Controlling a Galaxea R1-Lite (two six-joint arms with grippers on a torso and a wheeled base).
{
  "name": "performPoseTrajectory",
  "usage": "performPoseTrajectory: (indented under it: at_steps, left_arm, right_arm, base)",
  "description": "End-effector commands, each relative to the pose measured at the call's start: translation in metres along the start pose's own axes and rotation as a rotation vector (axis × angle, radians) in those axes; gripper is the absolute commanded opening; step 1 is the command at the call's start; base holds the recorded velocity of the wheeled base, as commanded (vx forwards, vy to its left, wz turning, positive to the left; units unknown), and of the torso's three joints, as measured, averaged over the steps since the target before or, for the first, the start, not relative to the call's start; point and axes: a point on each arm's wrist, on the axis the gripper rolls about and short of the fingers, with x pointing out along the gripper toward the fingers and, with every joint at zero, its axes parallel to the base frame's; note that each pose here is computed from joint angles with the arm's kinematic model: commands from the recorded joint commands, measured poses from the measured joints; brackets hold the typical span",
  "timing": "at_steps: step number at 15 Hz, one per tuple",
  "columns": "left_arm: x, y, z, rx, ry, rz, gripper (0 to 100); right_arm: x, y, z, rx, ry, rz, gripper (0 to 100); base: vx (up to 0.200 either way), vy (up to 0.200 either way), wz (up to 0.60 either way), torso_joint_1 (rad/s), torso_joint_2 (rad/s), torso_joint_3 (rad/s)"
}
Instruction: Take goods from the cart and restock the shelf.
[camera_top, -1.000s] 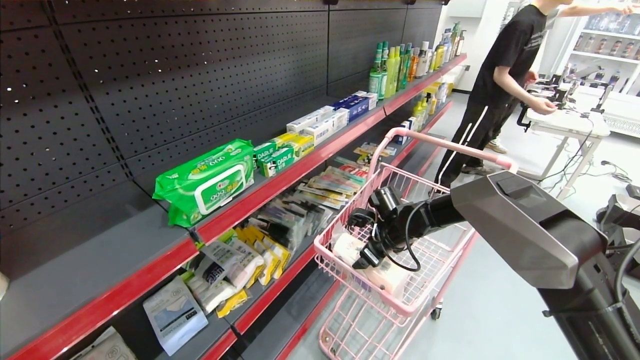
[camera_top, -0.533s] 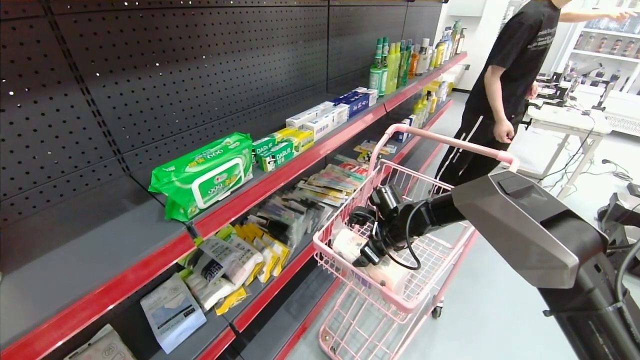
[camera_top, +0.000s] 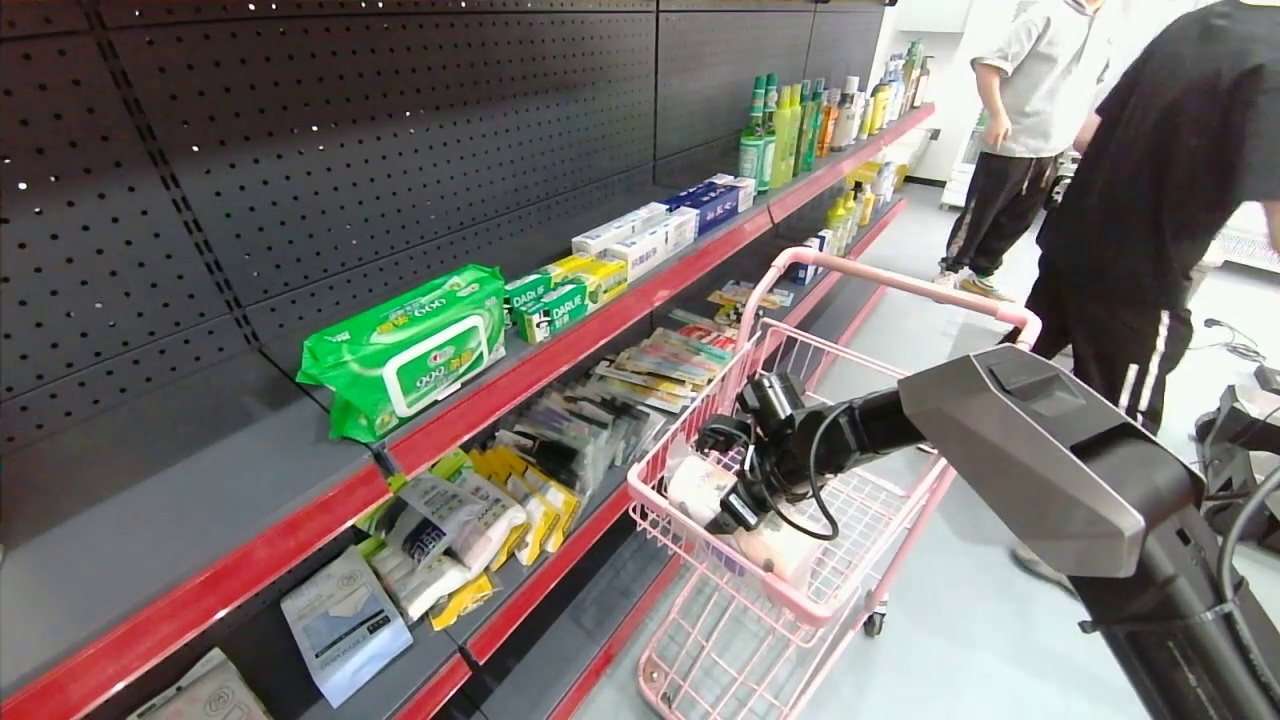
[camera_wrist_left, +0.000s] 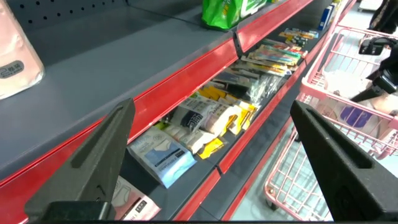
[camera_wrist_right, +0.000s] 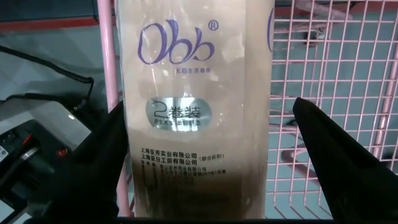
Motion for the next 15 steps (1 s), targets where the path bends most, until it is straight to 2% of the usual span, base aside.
performPoseTrajectory:
  at_steps: [1,7,11,14,15]
  left_arm:
    - [0.000,0.000,0.000,0.000,0.000,0.000,100]
    - [0.000,0.000,0.000,0.000,0.000,0.000,100]
    - [0.000,0.000,0.000,0.000,0.002,0.000,100]
    - [0.000,0.000,0.000,0.000,0.002,0.000,100]
    - [0.000,0.000,0.000,0.000,0.002,0.000,100]
  right_arm:
    - [0.007,-0.001,-0.003,0.004,0.008,0.001,100]
    - [0.018,-0.002,-0.003,-0.045,0.017,-0.016,100]
    - [0.009,-0.003,0.006,-0.066,0.078,0.005,100]
    - [0.014,-0.006,0.016,-0.076,0.079,-0.016,100]
    - [0.018,-0.004,0.011,-0.077,0.108,-0.005,100]
  base:
    - [0.000,0.000,0.00,0.000,0.00,0.000]
    - [0.000,0.000,0.00,0.000,0.00,0.000]
    - [0.000,0.000,0.00,0.000,0.00,0.000]
    - [0.000,0.000,0.00,0.000,0.00,0.000]
    - [0.000,0.000,0.00,0.000,0.00,0.000]
